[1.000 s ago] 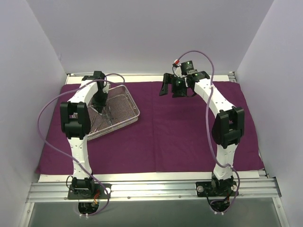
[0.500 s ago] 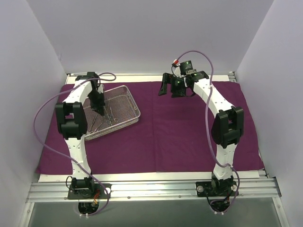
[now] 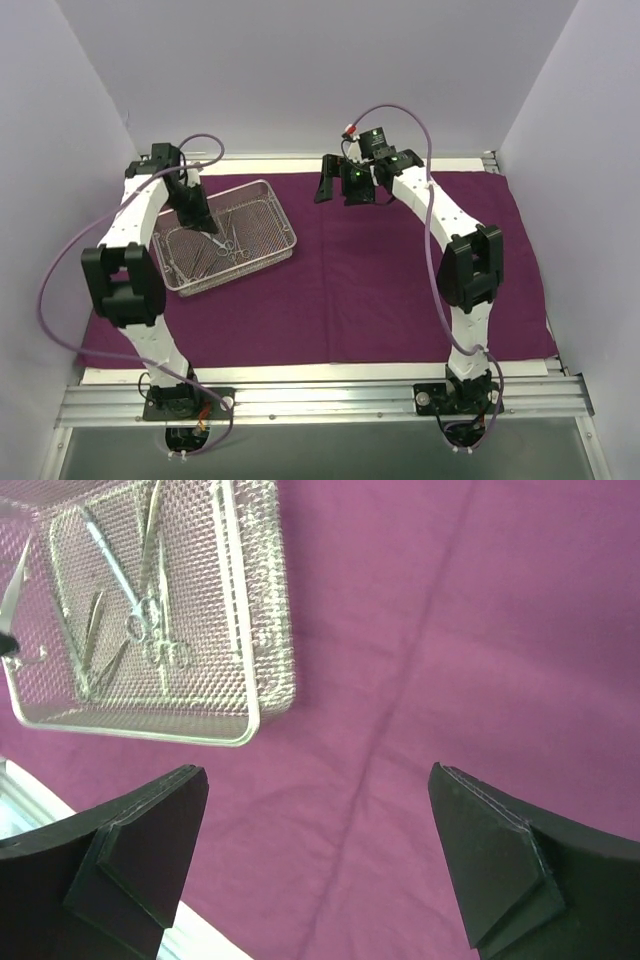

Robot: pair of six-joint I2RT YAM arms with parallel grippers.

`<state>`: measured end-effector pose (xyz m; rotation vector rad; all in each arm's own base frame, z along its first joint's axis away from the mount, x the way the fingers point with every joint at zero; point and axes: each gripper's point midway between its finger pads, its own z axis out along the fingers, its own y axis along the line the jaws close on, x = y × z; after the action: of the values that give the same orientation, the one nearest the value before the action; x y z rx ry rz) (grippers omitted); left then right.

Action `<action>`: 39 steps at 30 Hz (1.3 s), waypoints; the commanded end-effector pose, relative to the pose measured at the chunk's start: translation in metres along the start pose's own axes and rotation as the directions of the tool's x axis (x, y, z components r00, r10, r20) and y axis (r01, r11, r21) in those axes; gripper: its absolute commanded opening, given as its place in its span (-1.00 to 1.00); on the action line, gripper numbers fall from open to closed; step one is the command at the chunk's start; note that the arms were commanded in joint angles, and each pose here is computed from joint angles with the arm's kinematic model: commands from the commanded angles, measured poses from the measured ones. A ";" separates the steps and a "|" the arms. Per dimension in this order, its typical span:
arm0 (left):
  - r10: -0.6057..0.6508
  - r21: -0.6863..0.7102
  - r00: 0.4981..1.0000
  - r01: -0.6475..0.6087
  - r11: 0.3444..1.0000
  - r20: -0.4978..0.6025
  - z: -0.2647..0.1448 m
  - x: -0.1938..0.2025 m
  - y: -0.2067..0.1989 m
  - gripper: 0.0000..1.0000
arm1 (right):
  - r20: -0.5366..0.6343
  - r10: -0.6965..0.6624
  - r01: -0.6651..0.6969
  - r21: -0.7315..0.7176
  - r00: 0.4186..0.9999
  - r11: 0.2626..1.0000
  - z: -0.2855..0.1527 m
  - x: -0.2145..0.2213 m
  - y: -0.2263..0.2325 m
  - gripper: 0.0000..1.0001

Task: Open and lay out the surgical kit
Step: Place the medical item in the surgical kit.

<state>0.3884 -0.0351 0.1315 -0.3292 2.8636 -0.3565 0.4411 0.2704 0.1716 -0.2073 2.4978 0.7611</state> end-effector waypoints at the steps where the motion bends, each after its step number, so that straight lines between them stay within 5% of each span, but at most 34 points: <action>1: -0.005 0.445 0.996 -0.035 0.895 0.089 -0.032 -0.005 -0.086 -0.95 | 0.081 0.052 -0.047 -0.061 0.995 0.997 -0.015 -0.021 0.014 1.00; 5: 0.066 0.626 0.995 -0.102 0.773 0.081 -0.043 0.010 -0.132 -0.95 | 0.076 0.088 -0.064 -0.278 0.993 0.958 -0.025 -0.022 0.040 0.99; 8: 0.045 0.731 0.997 -0.079 0.678 0.066 -0.052 0.012 -0.157 -0.95 | 0.088 0.063 -0.026 -0.368 0.994 0.929 -0.030 -0.025 0.069 0.65; 13: 0.026 0.829 0.998 -0.065 0.556 0.061 -0.064 0.007 -0.182 -0.95 | 0.161 0.034 0.052 -0.501 0.986 0.864 -0.034 -0.034 0.106 0.47; 15: 0.031 0.866 0.994 -0.105 0.489 0.103 -0.072 0.000 -0.191 -0.95 | 0.115 0.064 0.014 -0.575 0.991 0.818 -0.033 -0.030 0.117 0.12; 16: -0.019 0.884 1.000 -0.002 0.467 0.012 -0.067 0.003 -0.192 -0.95 | 0.143 0.062 0.038 -0.603 0.988 0.797 -0.035 -0.037 0.123 0.05; 17: -0.037 0.906 0.999 0.021 0.422 -0.006 -0.070 0.001 -0.196 -0.95 | 0.141 0.070 0.033 -0.617 0.987 0.786 -0.034 -0.035 0.126 0.10; 18: -0.017 0.932 0.966 -0.245 0.268 0.259 -0.104 -0.014 -0.209 -0.95 | 0.151 0.086 0.031 -0.640 0.985 0.768 -0.037 -0.039 0.131 0.17; 19: -0.111 0.983 0.993 -0.019 0.183 0.040 -0.111 -0.004 -0.207 -0.95 | 0.153 0.094 0.028 -0.647 0.984 0.762 -0.038 -0.040 0.132 0.24; 21: -0.161 0.997 0.985 -0.056 0.045 0.062 -0.125 -0.010 -0.208 -0.95 | 0.137 0.130 -0.003 -0.675 0.982 0.738 -0.042 -0.039 0.135 0.33; 25: -0.157 0.994 0.984 -0.072 0.085 0.085 -0.125 -0.014 -0.213 -0.95 | 0.193 0.164 0.019 -0.699 0.967 0.715 -0.050 -0.052 0.141 0.34; 39: -0.119 0.999 0.992 -0.025 0.038 0.029 -0.122 0.009 -0.224 -0.95 | 0.190 0.216 -0.010 -0.728 0.958 0.686 -0.042 -0.068 0.153 0.14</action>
<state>0.4056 -0.2224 0.2788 -0.2302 1.7782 -2.1255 0.4354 0.3656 0.2646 -0.1310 2.0014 1.6517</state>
